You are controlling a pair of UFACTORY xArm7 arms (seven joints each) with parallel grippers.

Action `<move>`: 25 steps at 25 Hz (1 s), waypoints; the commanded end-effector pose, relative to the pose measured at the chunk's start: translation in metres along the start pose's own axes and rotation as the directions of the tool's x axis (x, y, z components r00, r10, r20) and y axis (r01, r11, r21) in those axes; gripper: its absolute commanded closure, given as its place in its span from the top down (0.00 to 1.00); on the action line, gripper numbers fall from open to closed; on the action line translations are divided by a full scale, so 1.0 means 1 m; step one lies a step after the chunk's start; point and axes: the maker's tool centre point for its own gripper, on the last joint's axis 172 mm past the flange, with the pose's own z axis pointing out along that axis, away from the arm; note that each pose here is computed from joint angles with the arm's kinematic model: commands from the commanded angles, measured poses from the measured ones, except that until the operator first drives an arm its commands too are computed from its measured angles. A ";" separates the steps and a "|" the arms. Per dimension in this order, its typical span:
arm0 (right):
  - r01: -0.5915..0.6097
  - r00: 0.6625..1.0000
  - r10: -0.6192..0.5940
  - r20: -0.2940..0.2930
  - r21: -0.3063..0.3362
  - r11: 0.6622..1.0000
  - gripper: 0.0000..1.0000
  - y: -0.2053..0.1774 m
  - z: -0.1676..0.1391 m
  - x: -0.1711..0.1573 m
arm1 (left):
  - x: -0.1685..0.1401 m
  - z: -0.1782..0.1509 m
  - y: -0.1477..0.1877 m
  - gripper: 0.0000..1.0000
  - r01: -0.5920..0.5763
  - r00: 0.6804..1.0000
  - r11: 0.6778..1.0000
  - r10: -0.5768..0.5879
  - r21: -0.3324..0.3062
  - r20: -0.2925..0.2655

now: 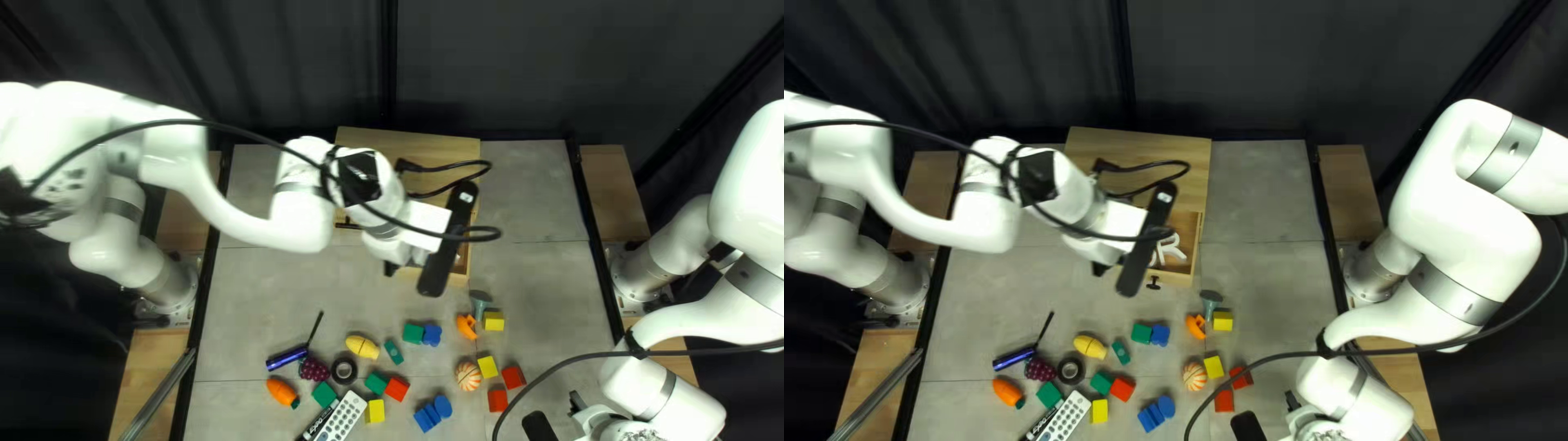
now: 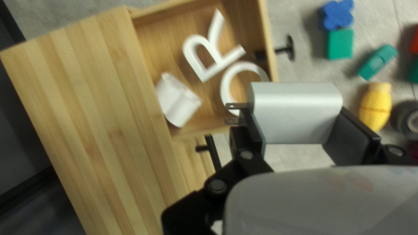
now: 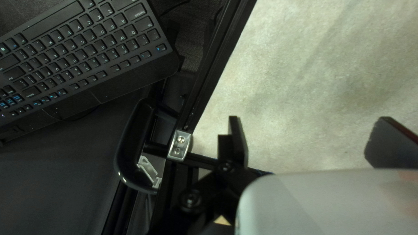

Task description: Open drawers and place objects into drawer and close

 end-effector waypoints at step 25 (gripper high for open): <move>0.000 1.000 0.000 0.000 0.000 1.000 1.00 0.000 0.000 0.000 | 0.010 0.073 -0.030 0.00 0.098 0.992 0.991 -0.090 -0.088 0.088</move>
